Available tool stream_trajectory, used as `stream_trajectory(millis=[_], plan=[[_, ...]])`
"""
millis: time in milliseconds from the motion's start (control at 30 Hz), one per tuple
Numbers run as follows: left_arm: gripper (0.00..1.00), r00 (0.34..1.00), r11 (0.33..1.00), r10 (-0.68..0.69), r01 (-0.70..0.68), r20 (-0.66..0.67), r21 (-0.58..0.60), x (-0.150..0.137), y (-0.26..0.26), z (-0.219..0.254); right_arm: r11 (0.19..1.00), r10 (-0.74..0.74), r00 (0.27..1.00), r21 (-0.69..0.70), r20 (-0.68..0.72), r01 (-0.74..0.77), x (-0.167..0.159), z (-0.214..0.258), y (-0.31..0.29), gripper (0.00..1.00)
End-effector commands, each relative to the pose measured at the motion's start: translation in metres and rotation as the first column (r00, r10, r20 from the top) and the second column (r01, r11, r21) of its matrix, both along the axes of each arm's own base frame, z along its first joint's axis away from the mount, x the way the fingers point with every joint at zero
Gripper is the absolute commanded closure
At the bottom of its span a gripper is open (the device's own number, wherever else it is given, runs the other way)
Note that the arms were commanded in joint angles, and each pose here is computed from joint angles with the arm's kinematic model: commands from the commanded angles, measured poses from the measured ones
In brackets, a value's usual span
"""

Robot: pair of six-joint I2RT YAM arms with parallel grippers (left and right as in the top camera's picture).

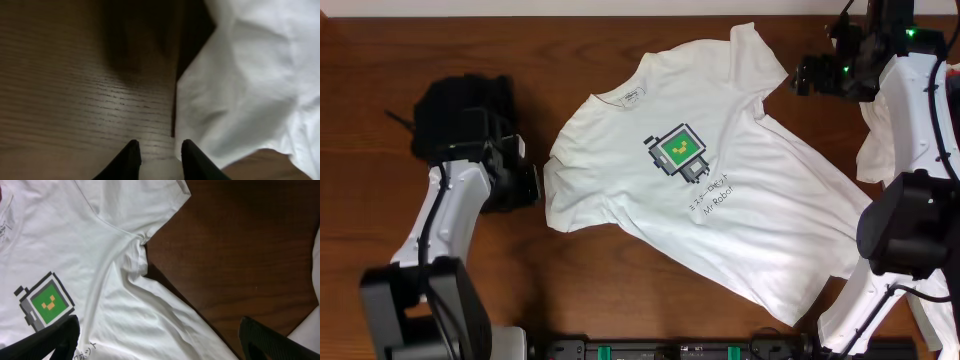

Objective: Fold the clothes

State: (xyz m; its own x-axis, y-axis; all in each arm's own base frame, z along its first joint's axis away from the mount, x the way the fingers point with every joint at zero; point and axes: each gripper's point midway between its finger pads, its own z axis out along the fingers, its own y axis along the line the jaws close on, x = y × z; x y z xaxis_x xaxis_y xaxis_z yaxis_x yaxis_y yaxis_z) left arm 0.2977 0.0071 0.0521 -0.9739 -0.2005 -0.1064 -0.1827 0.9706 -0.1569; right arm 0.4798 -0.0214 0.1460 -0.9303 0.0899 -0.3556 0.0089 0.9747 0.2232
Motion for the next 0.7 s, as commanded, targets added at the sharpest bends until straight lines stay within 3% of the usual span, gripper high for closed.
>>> stream_trajectory(millis=[0, 267, 667], plan=[[0.72, 0.999, 1.000, 0.007, -0.007, -0.031, 0.000, 0.000, 0.002, -0.008, 1.000, 0.009, 1.000, 0.006, -0.001, -0.009, 0.000, -0.001, 0.003, 0.01], [0.73, 0.998, 0.997, -0.002, -0.003, -0.060, -0.082, -0.005, -0.012, -0.013, 1.000, 0.009, 1.000, 0.006, -0.001, -0.009, 0.000, -0.001, 0.003, 0.01], [0.73, 0.998, 0.997, -0.001, -0.003, -0.055, -0.081, -0.014, -0.013, -0.035, 1.000, 0.008, 1.000, 0.006, -0.001, -0.008, 0.000, -0.001, 0.003, 0.01]])
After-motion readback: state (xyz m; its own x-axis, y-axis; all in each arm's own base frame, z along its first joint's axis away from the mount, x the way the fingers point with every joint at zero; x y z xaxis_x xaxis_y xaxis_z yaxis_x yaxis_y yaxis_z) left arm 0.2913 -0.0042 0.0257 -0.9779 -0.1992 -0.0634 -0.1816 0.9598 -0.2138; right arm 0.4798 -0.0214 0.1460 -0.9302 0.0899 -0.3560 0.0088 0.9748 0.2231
